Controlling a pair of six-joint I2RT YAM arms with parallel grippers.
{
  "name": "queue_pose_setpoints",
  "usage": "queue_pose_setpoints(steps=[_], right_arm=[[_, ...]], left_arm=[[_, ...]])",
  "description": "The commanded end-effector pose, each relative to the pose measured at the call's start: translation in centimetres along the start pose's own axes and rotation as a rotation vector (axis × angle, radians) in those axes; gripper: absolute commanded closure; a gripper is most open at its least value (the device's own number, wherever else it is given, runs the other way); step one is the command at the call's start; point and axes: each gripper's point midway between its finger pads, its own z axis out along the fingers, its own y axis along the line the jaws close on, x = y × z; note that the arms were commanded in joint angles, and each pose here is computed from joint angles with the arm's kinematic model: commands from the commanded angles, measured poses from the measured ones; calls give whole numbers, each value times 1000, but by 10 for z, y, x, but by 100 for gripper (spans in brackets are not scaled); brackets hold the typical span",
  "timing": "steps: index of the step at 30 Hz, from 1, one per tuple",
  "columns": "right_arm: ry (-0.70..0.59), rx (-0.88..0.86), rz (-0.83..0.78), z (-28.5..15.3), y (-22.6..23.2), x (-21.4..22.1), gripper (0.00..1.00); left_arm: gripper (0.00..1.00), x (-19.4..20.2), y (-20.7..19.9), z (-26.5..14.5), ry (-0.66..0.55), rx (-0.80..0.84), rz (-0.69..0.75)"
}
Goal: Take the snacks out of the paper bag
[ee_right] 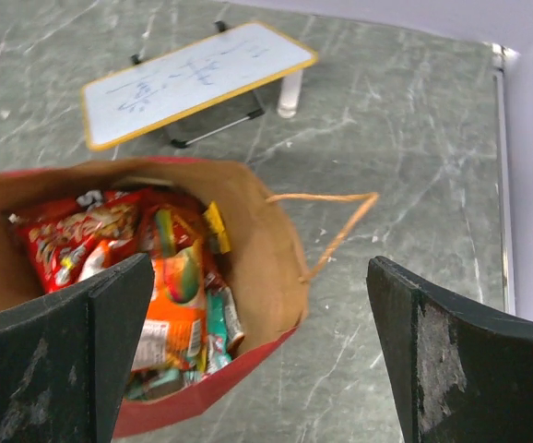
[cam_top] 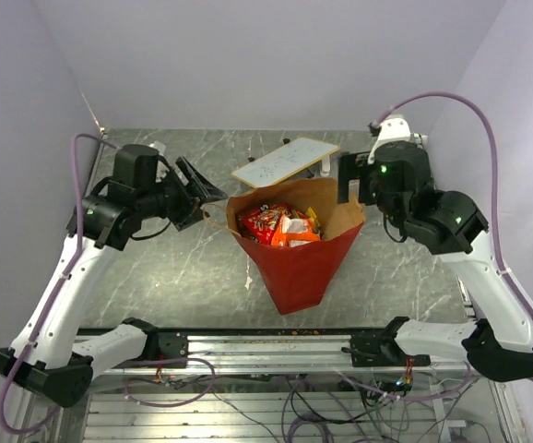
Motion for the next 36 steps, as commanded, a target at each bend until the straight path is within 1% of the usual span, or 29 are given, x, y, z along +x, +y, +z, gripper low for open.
queue_pose_setpoints(steps=[1, 4, 6, 7, 11, 13, 14, 16, 20, 21, 22, 24, 25, 26, 27, 32, 36], right_arm=[[18, 39, 85, 6, -23, -1, 0], [69, 101, 105, 26, -37, 6, 0], [105, 110, 146, 42, -46, 9, 0], [122, 121, 185, 50, -58, 9, 0], [182, 80, 274, 72, -67, 21, 1], [198, 35, 310, 83, -63, 29, 4], [209, 18, 328, 88, -61, 35, 7], [237, -23, 349, 99, -56, 48, 16], [268, -63, 341, 110, -53, 62, 34], [274, -73, 335, 110, -51, 63, 42], [279, -89, 328, 110, -49, 65, 52], [279, -131, 308, 107, -43, 66, 86], [275, -171, 297, 103, -38, 63, 99], [269, -208, 281, 98, -33, 60, 100], [256, -248, 265, 92, -28, 56, 100], [180, -509, 235, 56, 13, 34, 100], [200, -728, 299, 31, 61, 27, 100]], left_arm=[[21, 13, -11, 4, -13, 28, 69], [23, 36, -15, 24, 53, 50, 61], [25, 47, -23, 32, 71, 54, 80], [26, 50, -26, 34, 75, 55, 92], [33, 50, -34, 37, 70, 51, 129], [39, 48, -31, 38, 61, 39, 143], [42, 48, -30, 38, 60, 38, 149], [48, 51, -27, 38, 70, 38, 151], [60, 52, -22, 35, 64, 40, 162], [62, 51, -21, 34, 59, 39, 168], [65, 50, -21, 33, 51, 44, 177], [77, 46, -19, 33, 39, 31, 198], [83, 42, -19, 31, 32, 17, 203], [90, 38, -20, 31, 28, 8, 209], [93, 34, -22, 30, 28, 5, 215], [93, 9, -31, 26, 3, -17, 233], [93, -15, -32, 13, -22, -40, 214]])
